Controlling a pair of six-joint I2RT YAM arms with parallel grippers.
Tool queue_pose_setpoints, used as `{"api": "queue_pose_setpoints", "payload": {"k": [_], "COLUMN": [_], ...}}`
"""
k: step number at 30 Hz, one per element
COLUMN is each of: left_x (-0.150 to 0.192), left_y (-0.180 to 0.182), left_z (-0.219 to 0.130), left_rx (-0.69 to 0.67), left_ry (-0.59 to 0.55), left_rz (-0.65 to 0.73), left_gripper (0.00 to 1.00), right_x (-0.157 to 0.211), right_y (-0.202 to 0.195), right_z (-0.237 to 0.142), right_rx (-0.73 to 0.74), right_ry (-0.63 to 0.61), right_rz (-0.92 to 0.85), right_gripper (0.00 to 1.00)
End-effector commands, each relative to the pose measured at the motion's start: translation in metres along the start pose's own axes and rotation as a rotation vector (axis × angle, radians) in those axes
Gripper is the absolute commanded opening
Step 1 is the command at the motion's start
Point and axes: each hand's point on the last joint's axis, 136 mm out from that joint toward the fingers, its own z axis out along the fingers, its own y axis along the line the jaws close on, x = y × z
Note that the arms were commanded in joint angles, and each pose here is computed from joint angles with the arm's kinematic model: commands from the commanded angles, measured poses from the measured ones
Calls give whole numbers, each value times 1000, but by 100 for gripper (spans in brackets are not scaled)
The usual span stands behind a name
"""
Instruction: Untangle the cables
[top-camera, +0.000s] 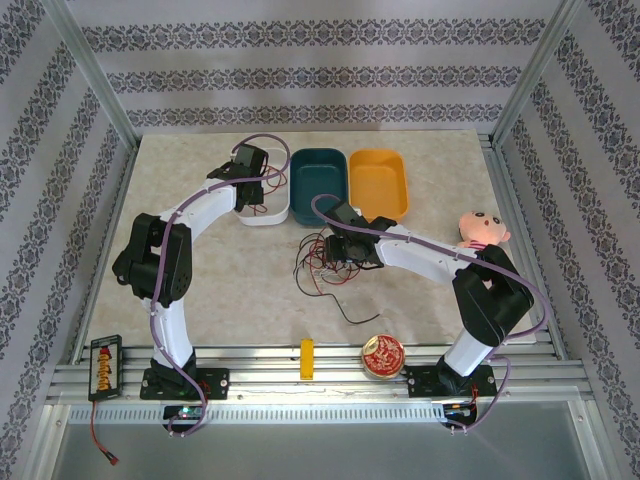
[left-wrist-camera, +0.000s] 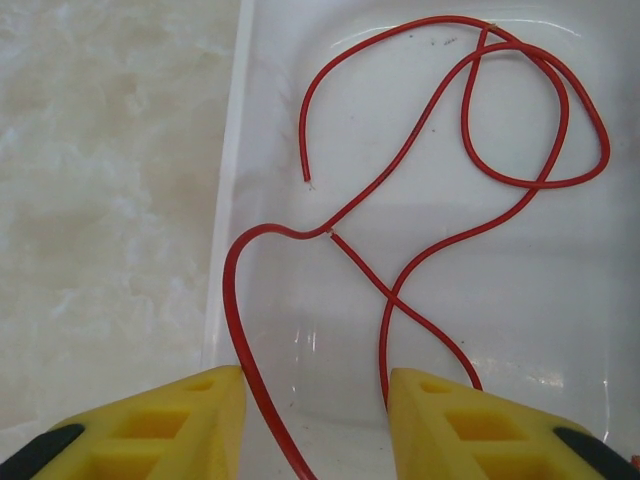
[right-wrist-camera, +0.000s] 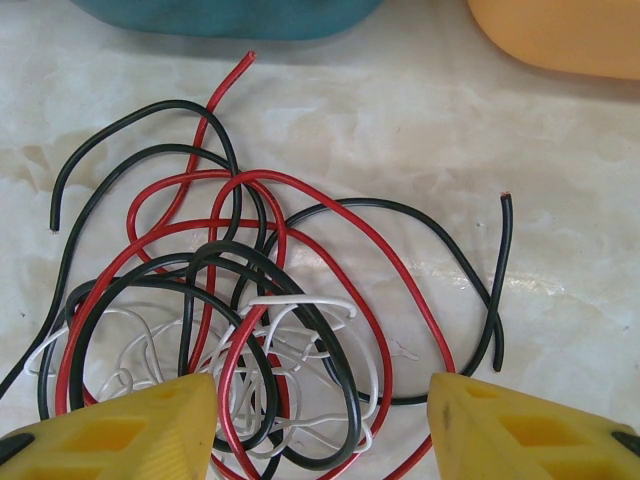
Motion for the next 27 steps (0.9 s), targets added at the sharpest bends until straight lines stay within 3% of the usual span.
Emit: {"api": "queue_pose_setpoints", "payload": {"k": [1, 11, 27], "left_x": [-8, 4, 37], "left_y": [6, -4, -36], "left_z": [-3, 5, 31], "left_rx": [-11, 16, 77], "left_ry": [-32, 4, 128], "left_rz": [-18, -3, 76], "left_gripper": [38, 2, 0], "right_x": [1, 2, 5], "right_y": [3, 3, 6], "right_z": [2, 4, 9], "right_rx": [1, 1, -2], "right_ry": [1, 6, 23], "right_rz": [-1, 0, -3], "right_gripper": [58, 58, 57]}}
